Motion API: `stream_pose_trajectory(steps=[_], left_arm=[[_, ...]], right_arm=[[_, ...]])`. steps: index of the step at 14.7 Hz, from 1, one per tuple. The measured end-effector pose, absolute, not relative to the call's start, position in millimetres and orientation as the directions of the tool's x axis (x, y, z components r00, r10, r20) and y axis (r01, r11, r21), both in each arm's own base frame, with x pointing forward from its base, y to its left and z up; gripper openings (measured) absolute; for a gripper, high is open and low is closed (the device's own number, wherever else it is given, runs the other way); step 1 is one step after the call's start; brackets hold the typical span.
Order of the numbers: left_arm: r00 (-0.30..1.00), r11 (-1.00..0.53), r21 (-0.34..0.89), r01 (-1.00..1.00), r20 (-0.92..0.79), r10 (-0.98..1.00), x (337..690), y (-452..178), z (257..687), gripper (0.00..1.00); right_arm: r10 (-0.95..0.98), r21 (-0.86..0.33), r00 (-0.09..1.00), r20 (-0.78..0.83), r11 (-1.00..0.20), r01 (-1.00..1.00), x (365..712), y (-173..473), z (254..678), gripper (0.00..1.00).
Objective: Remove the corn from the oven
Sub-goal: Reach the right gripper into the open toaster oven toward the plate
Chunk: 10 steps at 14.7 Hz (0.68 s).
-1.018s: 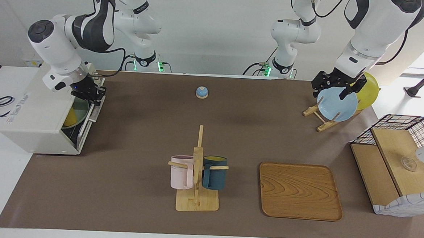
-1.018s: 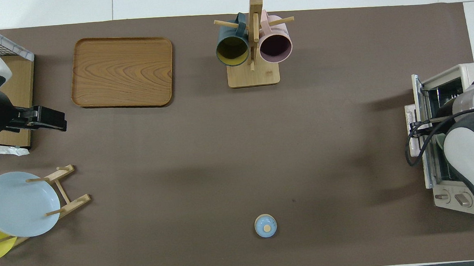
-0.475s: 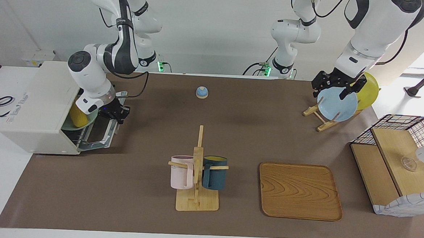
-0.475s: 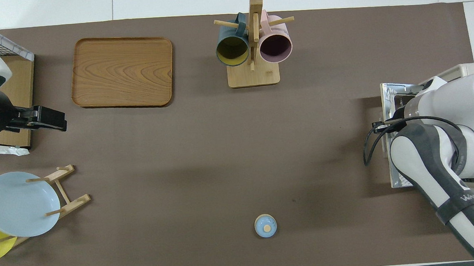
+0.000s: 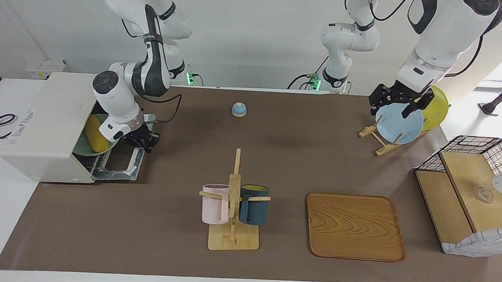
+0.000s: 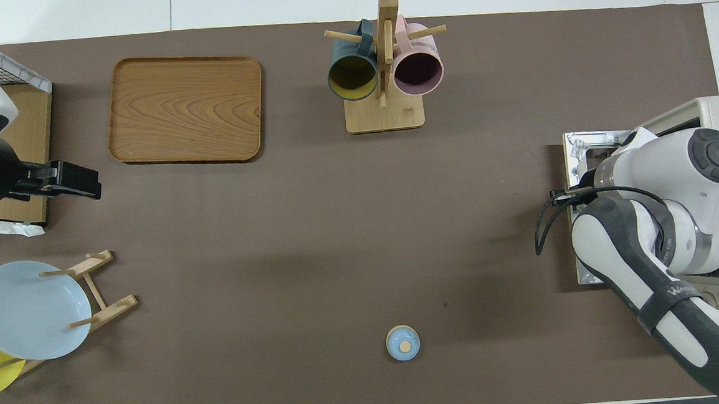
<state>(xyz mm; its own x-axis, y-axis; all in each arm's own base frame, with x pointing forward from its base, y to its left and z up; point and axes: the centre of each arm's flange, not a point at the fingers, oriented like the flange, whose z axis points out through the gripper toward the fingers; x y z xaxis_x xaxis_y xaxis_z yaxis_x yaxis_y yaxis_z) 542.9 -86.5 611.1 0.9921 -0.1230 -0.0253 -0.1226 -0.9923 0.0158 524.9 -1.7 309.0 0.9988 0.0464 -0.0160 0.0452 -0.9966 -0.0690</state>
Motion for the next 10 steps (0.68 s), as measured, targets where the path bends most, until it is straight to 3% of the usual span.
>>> stream_pose_trajectory(steps=[10], left_arm=[[0.992,-0.992,0.016,-0.123,-0.025,-0.123,542.9,-86.5,611.1,1.00]], right_arm=[[-0.034,-0.099,0.999,-0.030,-0.994,-0.037,526.7,24.9,298.2,0.01]])
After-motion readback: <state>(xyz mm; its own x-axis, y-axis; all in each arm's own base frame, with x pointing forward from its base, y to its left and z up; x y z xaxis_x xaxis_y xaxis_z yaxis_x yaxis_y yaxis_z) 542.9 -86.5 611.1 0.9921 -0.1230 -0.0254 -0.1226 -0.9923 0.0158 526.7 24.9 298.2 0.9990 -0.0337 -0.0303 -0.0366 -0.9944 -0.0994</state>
